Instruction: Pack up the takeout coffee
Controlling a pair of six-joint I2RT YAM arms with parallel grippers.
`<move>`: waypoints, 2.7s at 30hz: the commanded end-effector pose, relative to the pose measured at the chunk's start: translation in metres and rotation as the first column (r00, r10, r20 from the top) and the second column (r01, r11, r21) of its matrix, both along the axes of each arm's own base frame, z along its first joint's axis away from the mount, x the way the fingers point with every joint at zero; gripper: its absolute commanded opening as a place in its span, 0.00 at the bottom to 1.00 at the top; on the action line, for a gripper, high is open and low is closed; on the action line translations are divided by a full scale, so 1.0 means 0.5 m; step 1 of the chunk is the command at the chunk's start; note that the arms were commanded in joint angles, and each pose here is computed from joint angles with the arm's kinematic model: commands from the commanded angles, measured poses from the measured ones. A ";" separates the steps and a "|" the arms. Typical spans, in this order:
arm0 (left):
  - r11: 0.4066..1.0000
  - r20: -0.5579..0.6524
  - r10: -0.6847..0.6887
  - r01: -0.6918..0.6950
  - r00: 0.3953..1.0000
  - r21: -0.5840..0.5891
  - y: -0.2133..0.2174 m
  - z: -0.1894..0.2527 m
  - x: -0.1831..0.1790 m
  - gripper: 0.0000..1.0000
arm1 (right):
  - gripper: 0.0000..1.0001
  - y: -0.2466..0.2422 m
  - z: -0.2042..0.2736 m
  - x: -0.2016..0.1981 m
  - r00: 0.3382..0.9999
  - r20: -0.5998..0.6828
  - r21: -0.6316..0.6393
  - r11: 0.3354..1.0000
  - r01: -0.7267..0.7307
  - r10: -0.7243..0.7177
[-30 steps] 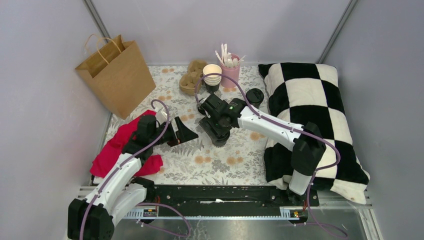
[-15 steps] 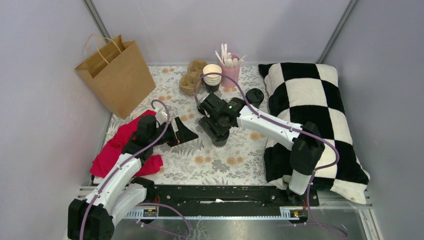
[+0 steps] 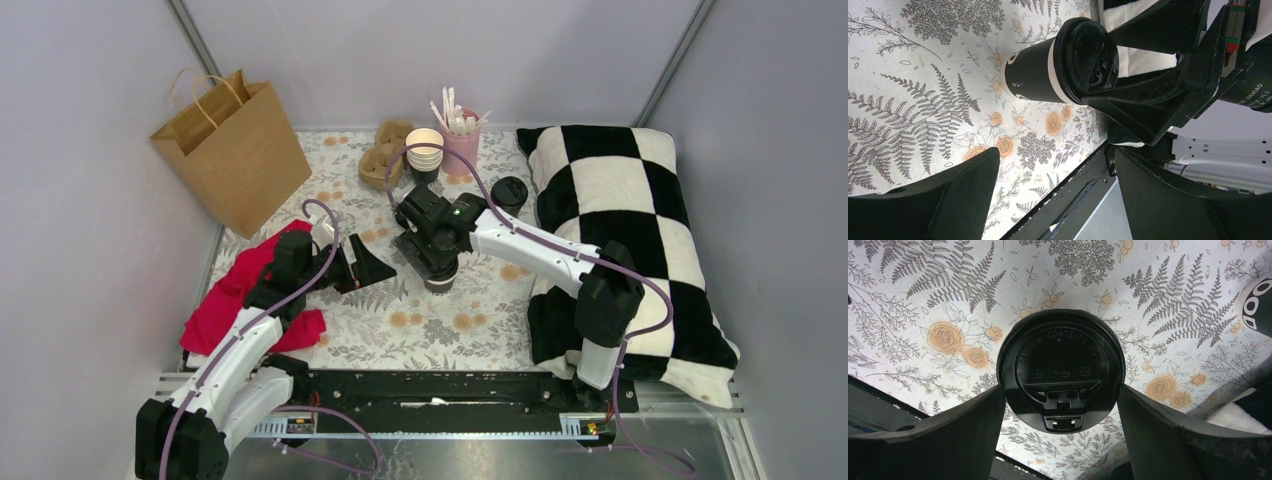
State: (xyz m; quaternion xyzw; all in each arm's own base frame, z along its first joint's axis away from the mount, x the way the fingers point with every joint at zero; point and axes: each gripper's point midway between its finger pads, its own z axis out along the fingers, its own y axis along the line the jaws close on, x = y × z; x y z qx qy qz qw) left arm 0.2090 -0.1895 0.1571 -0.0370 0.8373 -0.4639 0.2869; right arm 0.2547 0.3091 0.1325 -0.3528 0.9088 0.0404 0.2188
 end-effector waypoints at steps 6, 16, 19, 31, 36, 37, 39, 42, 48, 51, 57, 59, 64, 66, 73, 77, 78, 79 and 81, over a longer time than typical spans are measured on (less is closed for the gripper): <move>1.000 0.065 -0.020 0.021 0.998 -0.018 -0.005 0.020 0.000 0.89 | 0.89 -0.010 0.007 0.012 0.999 0.031 -0.022 1.000 0.013 -0.012; 1.000 0.060 -0.022 0.023 0.998 -0.013 -0.005 0.015 0.004 0.89 | 0.91 -0.010 0.023 0.002 1.000 0.025 0.012 1.000 0.011 -0.012; 1.000 0.057 -0.018 0.019 0.998 -0.015 -0.006 0.013 0.008 0.91 | 0.93 -0.011 0.034 -0.004 1.000 0.023 0.029 0.999 0.020 -0.020; 0.997 0.000 -0.014 0.014 1.000 -0.077 -0.055 0.013 0.079 0.91 | 1.00 -0.080 0.088 -0.033 0.961 -0.132 0.384 0.881 0.275 -0.242; 0.997 -0.005 -0.059 0.059 0.998 -0.046 -0.111 0.010 0.110 0.83 | 1.00 -0.095 0.105 -0.006 0.868 -0.342 0.593 0.633 0.497 -0.361; 0.998 0.000 -0.054 0.054 0.999 -0.034 -0.116 0.007 0.118 0.82 | 1.00 -0.093 0.103 -0.005 0.851 -0.382 0.602 0.601 0.525 -0.360; 0.999 0.014 -0.041 0.042 0.999 -0.010 -0.122 0.004 0.130 0.81 | 1.00 -0.088 0.099 -0.002 0.823 -0.436 0.600 0.564 0.567 -0.364; 0.999 0.026 -0.034 0.034 0.999 0.001 -0.128 0.003 0.145 0.81 | 1.00 -0.081 0.094 0.006 0.783 -0.500 0.592 0.513 0.622 -0.372; 0.997 0.014 -0.069 0.069 0.997 0.018 -0.161 -0.019 0.154 0.69 | 0.93 -0.063 0.059 0.005 0.744 -0.567 0.562 0.494 0.663 -0.352; 0.996 0.025 -0.082 0.081 0.996 0.021 -0.172 -0.016 0.154 0.63 | 0.88 -0.064 0.050 0.001 0.736 -0.578 0.558 0.488 0.671 -0.352; 0.995 0.030 -0.088 0.087 0.996 0.046 -0.175 -0.023 0.147 0.58 | 0.84 -0.058 0.033 -0.007 0.723 -0.604 0.550 0.481 0.683 -0.336; 0.995 0.030 -0.091 0.089 0.995 0.048 -0.177 -0.025 0.144 0.56 | 0.82 -0.057 0.022 -0.011 0.711 -0.620 0.539 0.479 0.693 -0.332; 0.994 0.031 -0.097 0.096 0.995 0.060 -0.181 -0.029 0.134 0.55 | 0.79 -0.055 0.012 -0.022 0.699 -0.639 0.533 0.470 0.703 -0.321; 0.993 0.025 -0.101 0.099 0.995 0.063 -0.182 -0.034 0.129 0.55 | 0.77 -0.058 0.006 -0.026 0.693 -0.644 0.528 0.467 0.710 -0.325; 0.992 0.019 -0.104 0.103 0.994 0.070 -0.185 -0.042 0.116 0.54 | 0.68 -0.043 -0.008 -0.046 0.665 -0.689 0.523 0.436 0.732 -0.289; 0.993 0.025 -0.103 0.101 0.994 0.067 -0.186 -0.037 0.111 0.53 | 0.61 -0.045 -0.012 -0.047 0.652 -0.698 0.521 0.413 0.747 -0.298; 0.993 0.025 -0.103 0.101 0.994 0.069 -0.186 -0.038 0.108 0.53 | 0.60 -0.047 -0.014 -0.048 0.646 -0.700 0.516 0.410 0.752 -0.303; 0.993 0.026 -0.102 0.100 0.994 0.068 -0.186 -0.038 0.107 0.53 | 0.58 -0.044 -0.010 -0.043 0.659 -0.692 0.537 0.400 0.743 -0.295; 0.993 0.024 -0.102 0.100 0.995 0.069 -0.185 -0.040 0.105 0.53 | 0.51 -0.044 -0.012 -0.044 0.658 -0.694 0.540 0.393 0.744 -0.293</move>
